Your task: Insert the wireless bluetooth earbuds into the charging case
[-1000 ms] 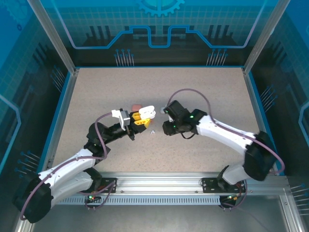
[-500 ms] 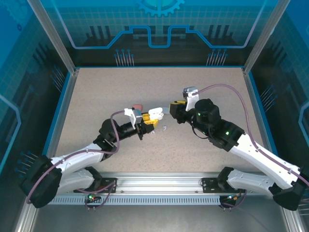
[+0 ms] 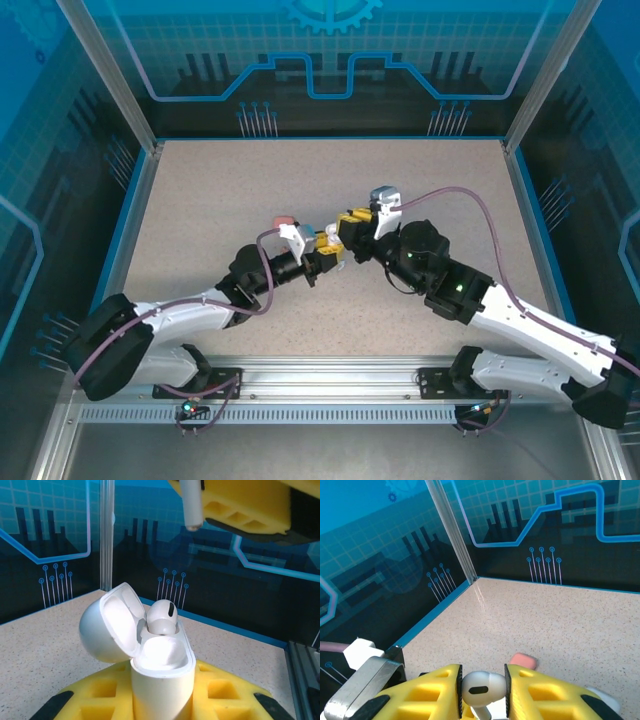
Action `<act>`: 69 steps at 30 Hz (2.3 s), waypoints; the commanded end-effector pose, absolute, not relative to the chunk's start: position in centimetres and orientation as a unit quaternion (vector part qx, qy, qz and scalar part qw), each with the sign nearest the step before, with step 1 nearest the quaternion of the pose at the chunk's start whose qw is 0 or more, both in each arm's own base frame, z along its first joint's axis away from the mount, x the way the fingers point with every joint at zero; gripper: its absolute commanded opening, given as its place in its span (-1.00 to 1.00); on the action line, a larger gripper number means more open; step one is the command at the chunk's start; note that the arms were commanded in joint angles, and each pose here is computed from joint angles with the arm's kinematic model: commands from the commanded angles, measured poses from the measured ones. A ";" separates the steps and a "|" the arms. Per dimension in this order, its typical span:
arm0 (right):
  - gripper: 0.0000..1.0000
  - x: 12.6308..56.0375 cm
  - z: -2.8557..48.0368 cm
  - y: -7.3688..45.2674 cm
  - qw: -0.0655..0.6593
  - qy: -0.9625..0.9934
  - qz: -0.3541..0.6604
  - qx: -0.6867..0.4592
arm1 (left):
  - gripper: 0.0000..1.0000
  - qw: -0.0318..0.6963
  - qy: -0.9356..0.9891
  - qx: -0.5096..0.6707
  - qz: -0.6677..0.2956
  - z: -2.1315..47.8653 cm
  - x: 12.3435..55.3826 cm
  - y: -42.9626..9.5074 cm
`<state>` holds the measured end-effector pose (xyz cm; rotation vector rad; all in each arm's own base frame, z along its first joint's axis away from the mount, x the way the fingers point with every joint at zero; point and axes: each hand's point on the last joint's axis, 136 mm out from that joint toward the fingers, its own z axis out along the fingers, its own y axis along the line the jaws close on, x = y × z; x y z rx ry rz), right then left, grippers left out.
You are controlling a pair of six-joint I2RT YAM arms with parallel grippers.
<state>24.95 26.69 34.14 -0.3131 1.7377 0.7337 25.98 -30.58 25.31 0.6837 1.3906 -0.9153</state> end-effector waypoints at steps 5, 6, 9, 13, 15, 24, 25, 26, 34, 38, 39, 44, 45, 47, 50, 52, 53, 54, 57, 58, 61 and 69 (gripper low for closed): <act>-0.46 25.0 33.2 27.4 0.573 0.745 0.318 -0.123 | -1.00 0.665 0.573 0.284 -0.387 28.3 26.7 -31.0; -0.46 24.9 33.0 27.5 0.571 0.746 0.319 -0.122 | -1.00 0.665 0.573 0.282 -0.387 28.3 26.7 -31.0; -0.46 25.0 32.7 27.5 0.569 0.750 0.316 -0.118 | -1.00 0.667 0.573 0.279 -0.386 28.4 26.8 -31.2; -0.46 25.0 31.1 27.4 0.561 0.761 0.306 -0.117 | -1.00 0.669 0.572 0.278 -0.385 28.4 26.9 -31.3; -0.46 25.0 30.9 27.4 0.559 0.763 0.304 -0.115 | -1.00 0.670 0.572 0.277 -0.384 28.3 26.9 -31.4; -0.46 25.2 30.1 27.4 0.555 0.768 0.298 -0.113 | -1.00 0.671 0.571 0.277 -0.383 28.4 26.9 -31.3; -0.46 25.1 30.1 27.5 0.554 0.768 0.299 -0.113 | -1.00 0.671 0.571 0.278 -0.383 28.4 26.8 -31.3; -0.46 25.1 30.1 27.4 0.554 0.769 0.299 -0.113 | -1.00 0.671 0.570 0.278 -0.383 28.4 26.8 -31.4; -0.46 24.8 29.6 27.5 0.543 0.774 0.304 -0.114 | -1.00 0.675 0.573 0.268 -0.380 28.5 27.0 -31.1; -0.46 24.6 29.1 27.3 0.538 0.779 0.300 -0.116 | -1.00 0.676 0.574 0.266 -0.378 28.5 27.1 -30.9; -0.46 24.6 29.2 27.1 0.538 0.779 0.301 -0.115 | -1.00 0.677 0.574 0.265 -0.377 28.5 27.1 -30.9; -0.45 24.3 28.8 26.7 0.535 0.783 0.297 -0.113 | -1.00 0.678 0.575 0.263 -0.374 28.4 27.2 -30.8; -0.45 24.3 28.8 26.6 0.535 0.783 0.297 -0.113 | -1.00 0.678 0.576 0.263 -0.374 28.4 27.2 -30.8; -0.43 24.3 28.7 26.5 0.534 0.784 0.296 -0.113 | -1.00 0.678 0.576 0.263 -0.374 28.3 27.2 -30.8; -0.38 24.2 28.9 26.6 0.533 0.783 0.298 -0.117 | -1.00 0.677 0.576 0.264 -0.374 28.3 27.2 -30.9; -0.28 24.1 29.2 26.8 0.534 0.782 0.298 -0.122 | -1.00 0.677 0.575 0.265 -0.375 28.3 27.2 -30.9; -0.24 24.1 29.4 26.8 0.535 0.780 0.300 -0.124 | -1.00 0.677 0.575 0.265 -0.375 28.3 27.2 -30.9; -0.18 24.1 29.7 26.8 0.537 0.778 0.300 -0.127 | -1.00 0.676 0.575 0.266 -0.375 28.3 27.1 -30.9; 0.02 23.7 31.1 27.0 0.542 0.768 0.312 -0.140 | -1.00 0.675 0.576 0.269 -0.374 28.0 27.0 -30.9; 0.10 23.6 31.4 26.9 0.543 0.765 0.314 -0.147 | -1.00 0.675 0.575 0.270 -0.374 28.0 27.0 -30.9; 0.26 23.2 34.0 26.3 0.553 0.753 0.321 -0.153 | -1.00 0.678 0.573 0.270 -0.374 28.0 26.8 -30.7; 0.88 22.6 36.8 22.9 0.553 0.756 0.315 -0.150 | -0.97 0.678 0.557 0.284 -0.386 28.4 25.4 -30.3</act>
